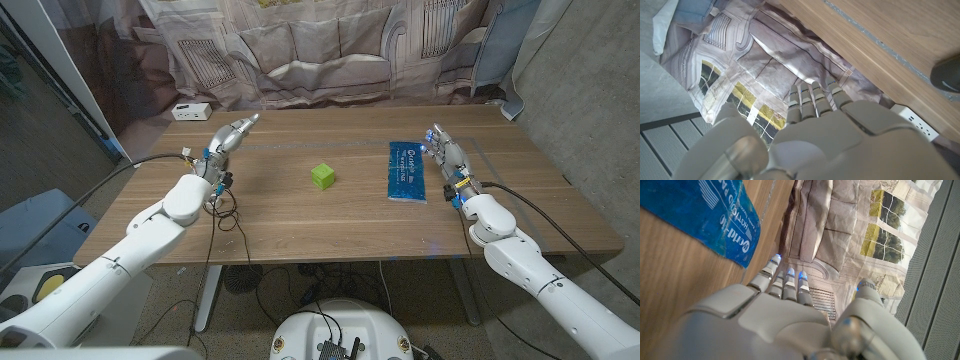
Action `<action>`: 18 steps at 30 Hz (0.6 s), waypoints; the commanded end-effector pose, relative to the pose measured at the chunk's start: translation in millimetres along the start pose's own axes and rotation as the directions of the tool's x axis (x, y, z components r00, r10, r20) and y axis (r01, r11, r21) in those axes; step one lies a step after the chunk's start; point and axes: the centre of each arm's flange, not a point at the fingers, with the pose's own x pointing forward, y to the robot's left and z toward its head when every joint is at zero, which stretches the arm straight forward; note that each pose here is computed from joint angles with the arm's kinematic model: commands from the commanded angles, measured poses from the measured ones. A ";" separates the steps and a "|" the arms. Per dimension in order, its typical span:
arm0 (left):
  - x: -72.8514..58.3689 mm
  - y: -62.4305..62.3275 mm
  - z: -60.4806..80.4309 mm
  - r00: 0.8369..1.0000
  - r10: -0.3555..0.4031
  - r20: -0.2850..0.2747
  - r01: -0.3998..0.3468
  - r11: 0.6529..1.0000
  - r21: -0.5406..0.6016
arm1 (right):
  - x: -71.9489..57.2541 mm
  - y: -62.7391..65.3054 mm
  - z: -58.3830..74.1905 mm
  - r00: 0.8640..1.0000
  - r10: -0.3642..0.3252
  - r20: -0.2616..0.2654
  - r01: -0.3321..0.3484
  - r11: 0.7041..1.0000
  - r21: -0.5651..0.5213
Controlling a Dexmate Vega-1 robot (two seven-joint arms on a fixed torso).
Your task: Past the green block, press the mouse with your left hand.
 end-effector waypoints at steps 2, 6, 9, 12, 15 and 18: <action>0.5 -20.2 -7.1 0.996 -0.069 0.050 0.078 0.974 -0.211 | -1.3 -2.1 5.3 1.000 0.015 0.024 -0.016 1.000 0.008; 1.9 -28.0 -9.7 0.994 -0.082 0.066 0.096 0.964 -0.248 | -1.3 -0.4 4.1 0.999 0.005 0.041 -0.006 1.000 0.008; 2.4 -33.3 -11.8 0.994 -0.082 0.075 0.099 0.957 -0.273 | -0.4 -0.2 1.8 0.999 0.014 0.047 -0.015 1.000 0.017; 3.8 -38.3 -13.5 0.993 -0.084 0.077 0.103 0.950 -0.295 | 0.7 0.0 -0.3 0.999 0.023 0.043 -0.024 1.000 0.018; 6.1 -42.6 -15.5 0.993 -0.087 0.074 0.106 0.943 -0.316 | 1.5 0.8 -0.8 0.999 0.026 0.042 -0.027 0.999 0.022; 7.8 -46.6 -19.1 0.994 -0.084 0.066 0.101 0.935 -0.340 | 4.5 1.1 0.0 0.998 0.040 0.041 -0.041 0.999 0.021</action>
